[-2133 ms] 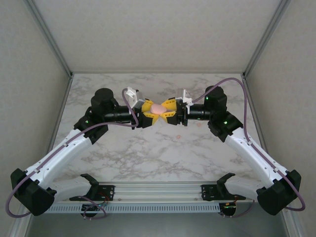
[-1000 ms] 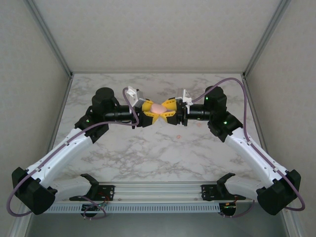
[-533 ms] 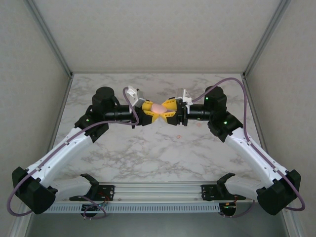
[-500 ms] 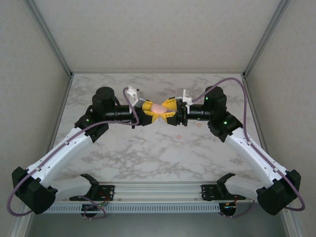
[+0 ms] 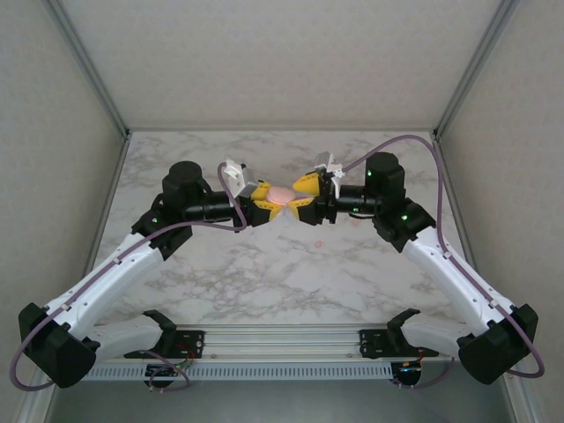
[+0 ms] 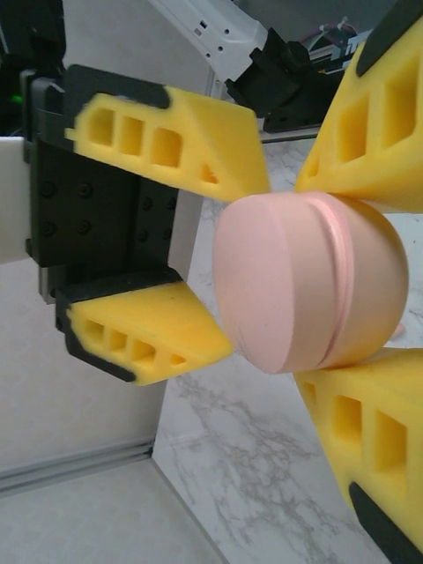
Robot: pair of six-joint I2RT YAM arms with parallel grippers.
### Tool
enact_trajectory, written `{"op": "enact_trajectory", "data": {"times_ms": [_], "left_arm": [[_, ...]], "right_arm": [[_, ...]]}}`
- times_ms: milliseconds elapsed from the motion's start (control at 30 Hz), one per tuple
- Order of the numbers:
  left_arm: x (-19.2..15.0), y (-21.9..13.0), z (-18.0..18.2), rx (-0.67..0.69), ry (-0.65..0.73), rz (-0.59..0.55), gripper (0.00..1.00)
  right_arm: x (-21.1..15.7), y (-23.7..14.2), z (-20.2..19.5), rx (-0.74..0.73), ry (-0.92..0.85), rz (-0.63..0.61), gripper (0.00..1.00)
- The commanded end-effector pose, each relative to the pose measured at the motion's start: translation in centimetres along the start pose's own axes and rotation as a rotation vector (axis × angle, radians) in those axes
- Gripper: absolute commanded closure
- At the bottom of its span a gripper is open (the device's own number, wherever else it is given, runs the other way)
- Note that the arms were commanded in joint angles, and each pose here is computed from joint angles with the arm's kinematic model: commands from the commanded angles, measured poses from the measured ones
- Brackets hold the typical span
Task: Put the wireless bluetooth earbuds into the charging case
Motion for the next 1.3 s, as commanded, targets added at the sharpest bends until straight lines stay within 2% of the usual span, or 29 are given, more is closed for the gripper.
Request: {"op": "enact_trajectory", "data": {"times_ms": [0,400,700,900,1000,1133,1267], "left_arm": [[1.0,-0.5,-1.6,-0.049,0.058,-0.037,0.85],[1.2,-0.3,-1.1,-0.03,0.005,-0.079,0.85],[0.9,-0.3,0.5,0.059,-0.062,-0.163,0.85],[0.4,-0.8,1.8,0.134,-0.108,-0.255,0.85],[0.2,-1.1,2.1,0.155,-0.123,-0.28,0.85],[0.4,-1.1,1.8,0.143,-0.121,-0.286,0.86],[1.0,-1.4,1.8,0.154,-0.106,-0.317,0.86]], "right_arm": [[1.1,-0.5,-1.7,-0.084,0.054,0.008,0.4],[2.0,-0.6,-3.7,-0.181,0.159,0.022,0.33],[3.6,-1.6,-3.1,-0.195,0.206,0.012,0.29],[5.4,-4.4,-3.4,-0.361,0.234,-0.026,0.2],[4.9,-6.4,-4.4,-0.514,0.276,-0.01,0.16],[3.7,-4.8,-1.4,-0.291,0.212,0.031,0.18],[1.6,-4.0,-2.8,-0.329,0.33,0.105,0.23]]}}
Point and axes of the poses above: each hand's point on the last joint's axis, 136 mm out from that joint toward the fingers, its own y axis out along the fingers, its own z axis along the line the jaws close on, x = y × z, the point moved 2 cm from there along -y, back along the fingers, and after that the axes turned 9 degrees about -y, right-handed, at the moved point
